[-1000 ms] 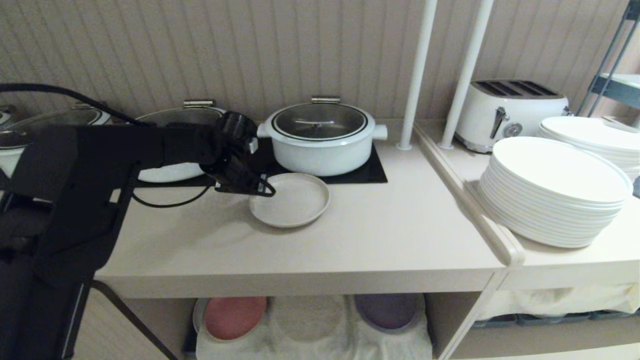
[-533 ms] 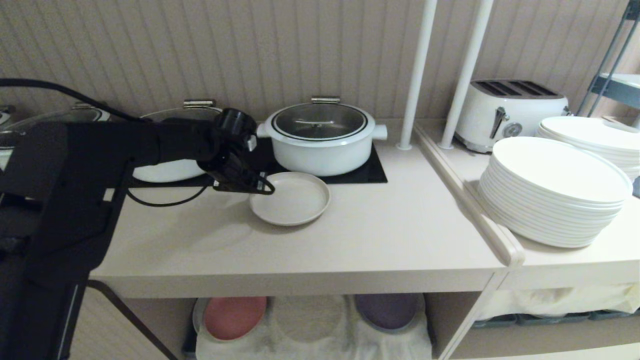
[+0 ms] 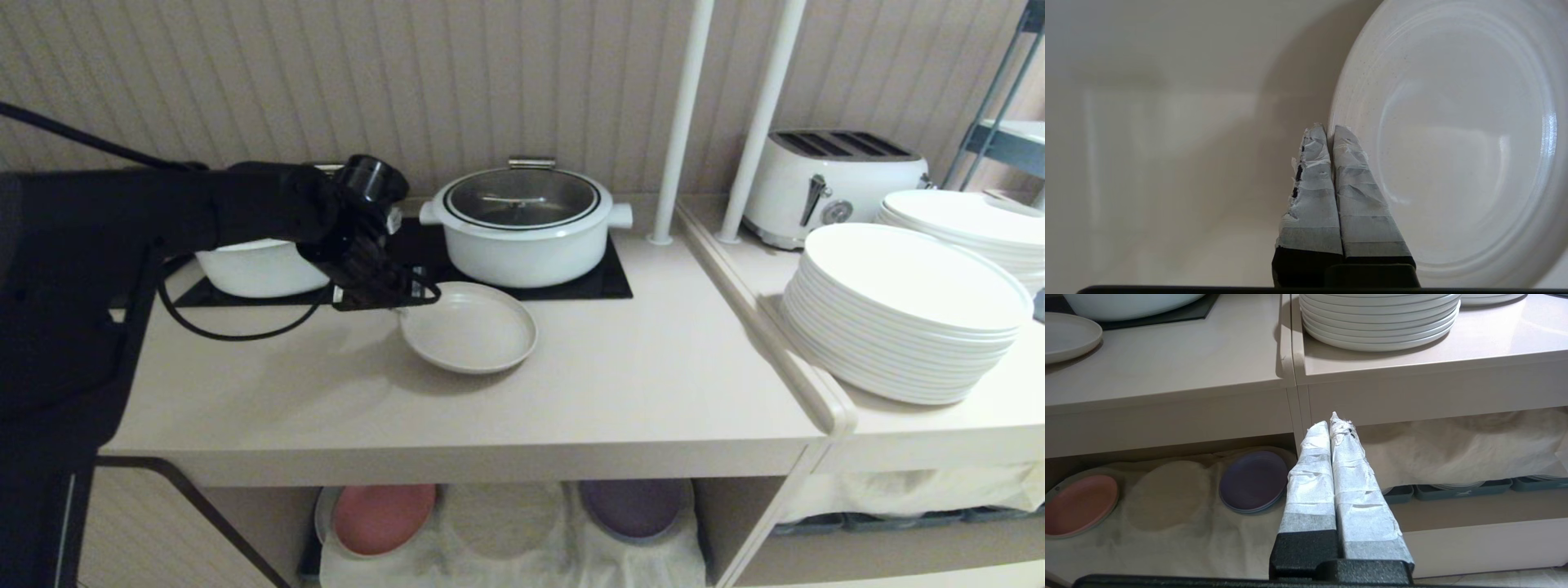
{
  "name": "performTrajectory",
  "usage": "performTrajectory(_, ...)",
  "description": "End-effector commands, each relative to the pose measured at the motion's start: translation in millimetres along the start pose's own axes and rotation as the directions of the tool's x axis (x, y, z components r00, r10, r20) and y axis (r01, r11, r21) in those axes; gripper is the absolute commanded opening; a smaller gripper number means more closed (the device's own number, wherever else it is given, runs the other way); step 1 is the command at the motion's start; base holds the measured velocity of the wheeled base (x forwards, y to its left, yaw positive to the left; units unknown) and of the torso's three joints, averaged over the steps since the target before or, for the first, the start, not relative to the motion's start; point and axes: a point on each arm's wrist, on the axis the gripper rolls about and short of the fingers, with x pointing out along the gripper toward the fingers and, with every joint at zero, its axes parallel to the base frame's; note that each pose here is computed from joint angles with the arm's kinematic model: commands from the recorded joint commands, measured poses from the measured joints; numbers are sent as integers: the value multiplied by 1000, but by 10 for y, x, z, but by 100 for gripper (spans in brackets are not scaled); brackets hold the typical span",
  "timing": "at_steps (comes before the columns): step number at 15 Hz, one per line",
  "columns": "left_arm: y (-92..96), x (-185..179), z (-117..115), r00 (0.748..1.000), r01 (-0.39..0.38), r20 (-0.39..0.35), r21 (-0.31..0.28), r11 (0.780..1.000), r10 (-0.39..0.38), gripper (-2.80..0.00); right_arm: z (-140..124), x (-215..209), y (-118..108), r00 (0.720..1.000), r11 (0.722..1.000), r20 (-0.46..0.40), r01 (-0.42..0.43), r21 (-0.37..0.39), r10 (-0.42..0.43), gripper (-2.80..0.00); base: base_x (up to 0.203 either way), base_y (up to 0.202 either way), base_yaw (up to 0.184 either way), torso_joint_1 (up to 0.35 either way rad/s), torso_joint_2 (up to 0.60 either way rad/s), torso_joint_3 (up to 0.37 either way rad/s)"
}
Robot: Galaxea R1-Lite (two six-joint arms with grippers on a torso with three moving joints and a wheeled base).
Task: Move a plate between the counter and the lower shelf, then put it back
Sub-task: Pick up the plate
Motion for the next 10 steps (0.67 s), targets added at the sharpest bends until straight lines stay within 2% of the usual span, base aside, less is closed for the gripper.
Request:
performTrajectory(1,12,-128,9,1000,10,14,-29,1000,-10,-280,1,0,0,1000,1000,1,0,0,0,-280,0,0,0,0,0,0)
performTrajectory(6,-5,-296,13,999,35,24,-123,992,-32,-280,1,0,0,1000,1000,1,0,1,0,-280,0,0,0,0,0,0)
performTrajectory(10,-35,-578,-57,998,54,-23,-195,979,-60,-280,1,0,0,1000,1000,1,0,1,0,-280,0,0,0,0,0,0)
